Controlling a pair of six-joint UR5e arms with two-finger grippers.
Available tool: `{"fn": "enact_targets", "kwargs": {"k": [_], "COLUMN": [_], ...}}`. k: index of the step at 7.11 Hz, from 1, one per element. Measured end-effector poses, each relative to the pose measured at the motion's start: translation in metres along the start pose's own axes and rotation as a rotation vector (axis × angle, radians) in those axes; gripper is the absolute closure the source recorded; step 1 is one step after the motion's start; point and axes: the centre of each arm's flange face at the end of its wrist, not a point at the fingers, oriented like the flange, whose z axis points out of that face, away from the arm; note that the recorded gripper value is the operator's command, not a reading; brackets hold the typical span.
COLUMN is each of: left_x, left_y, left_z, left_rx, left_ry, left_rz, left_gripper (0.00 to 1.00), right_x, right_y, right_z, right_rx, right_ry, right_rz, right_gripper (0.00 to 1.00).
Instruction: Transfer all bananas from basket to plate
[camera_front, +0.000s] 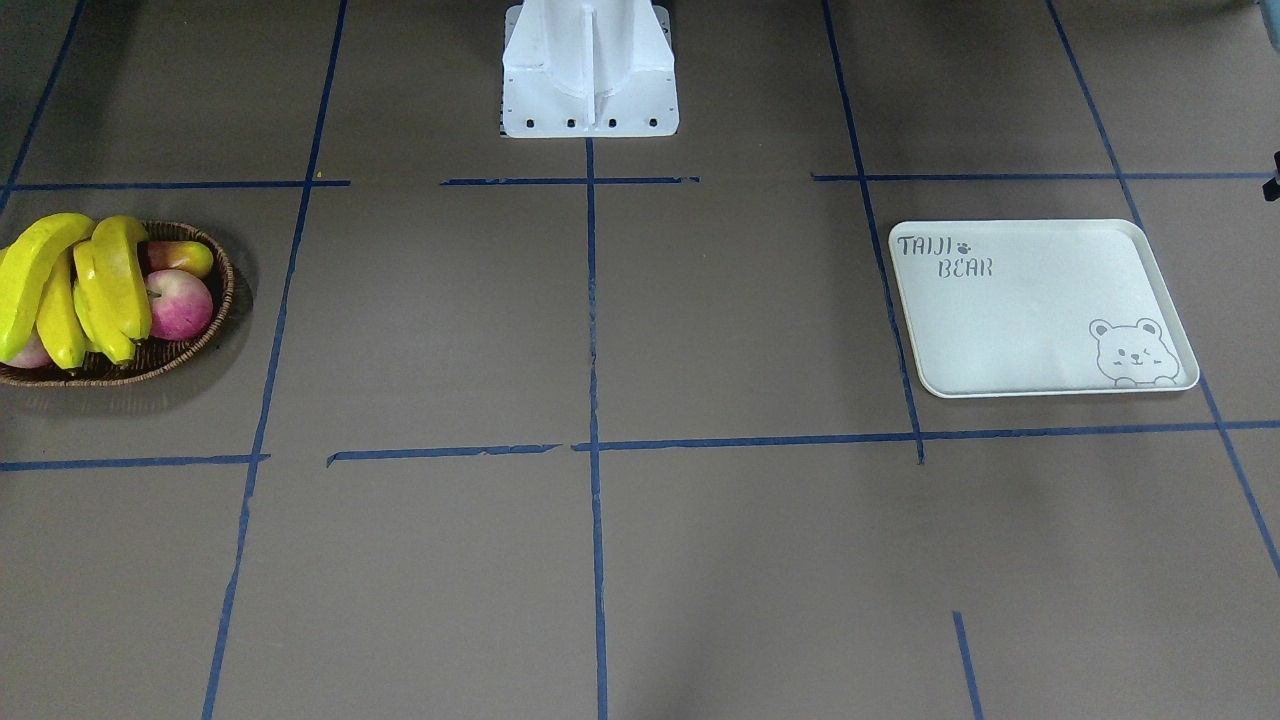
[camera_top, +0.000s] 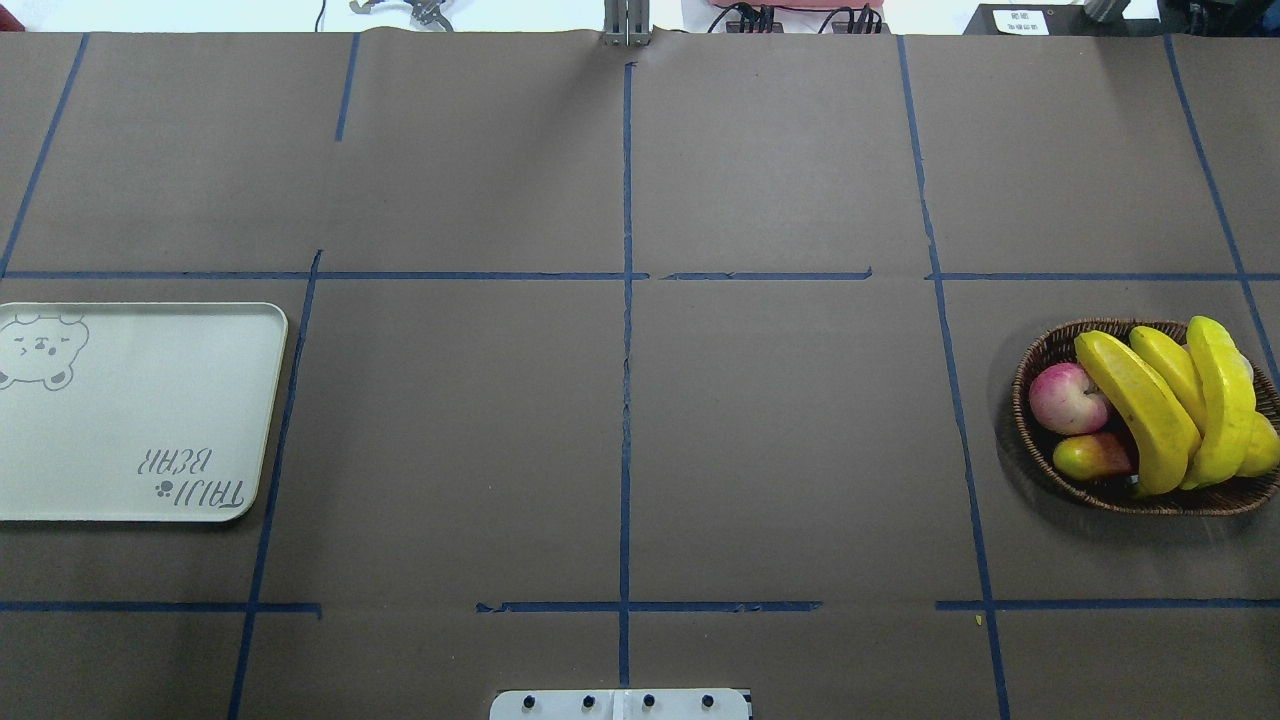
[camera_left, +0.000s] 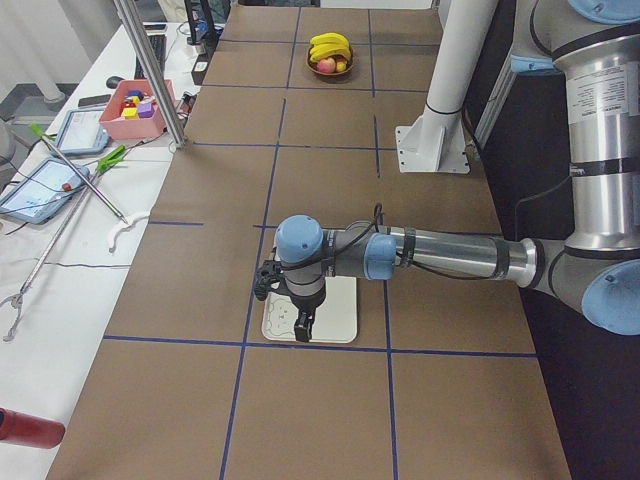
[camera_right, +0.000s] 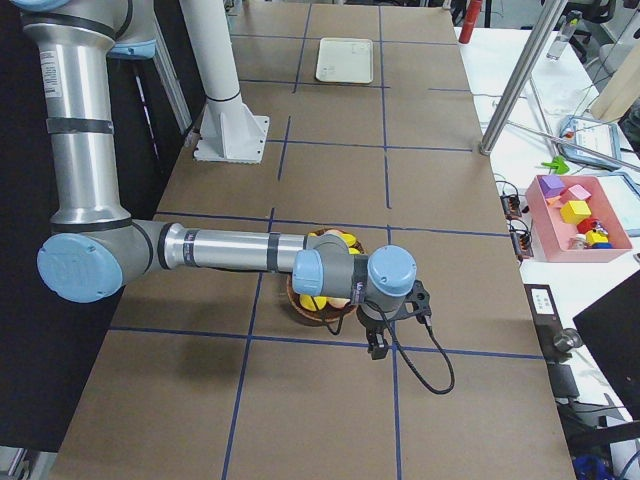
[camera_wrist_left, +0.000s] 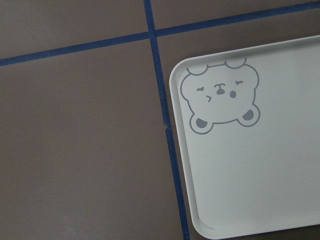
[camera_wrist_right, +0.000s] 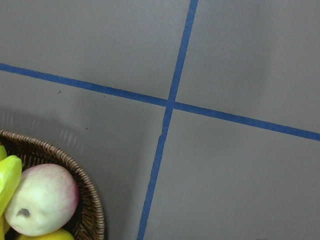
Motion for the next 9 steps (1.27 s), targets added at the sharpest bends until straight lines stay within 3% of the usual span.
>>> {"fn": "enact_targets", "kwargs": {"k": [3,5,7,9], "left_x": [0.000,-0.002,-0.002,-0.003], "left_y": [-0.001,-0.001,-0.001,-0.001], "left_z": [0.001,0.002,0.003,0.004], "left_rx": [-0.001,-0.004,-0.005,-0.007], "left_ry": [0.000,0.000,0.001,0.001], "left_rz": [0.001,-0.002,-0.003,-0.005], "left_gripper": [0.00,0.00,0.00,0.00], "right_x": [-0.007,-0.032,-0.098,-0.176], "right_y": [-0.006,-0.014,-0.022,-0.001], "right_z": [-0.008,-0.028,-0.045,-0.044], "right_rx": [0.016,0.059,0.093,0.111], "right_ry": [0.000,-0.007,-0.011,0.023], "right_rz": [-0.014,-0.004,0.120,0.231], "right_gripper": [0.00,0.00,0.01,0.01]}}
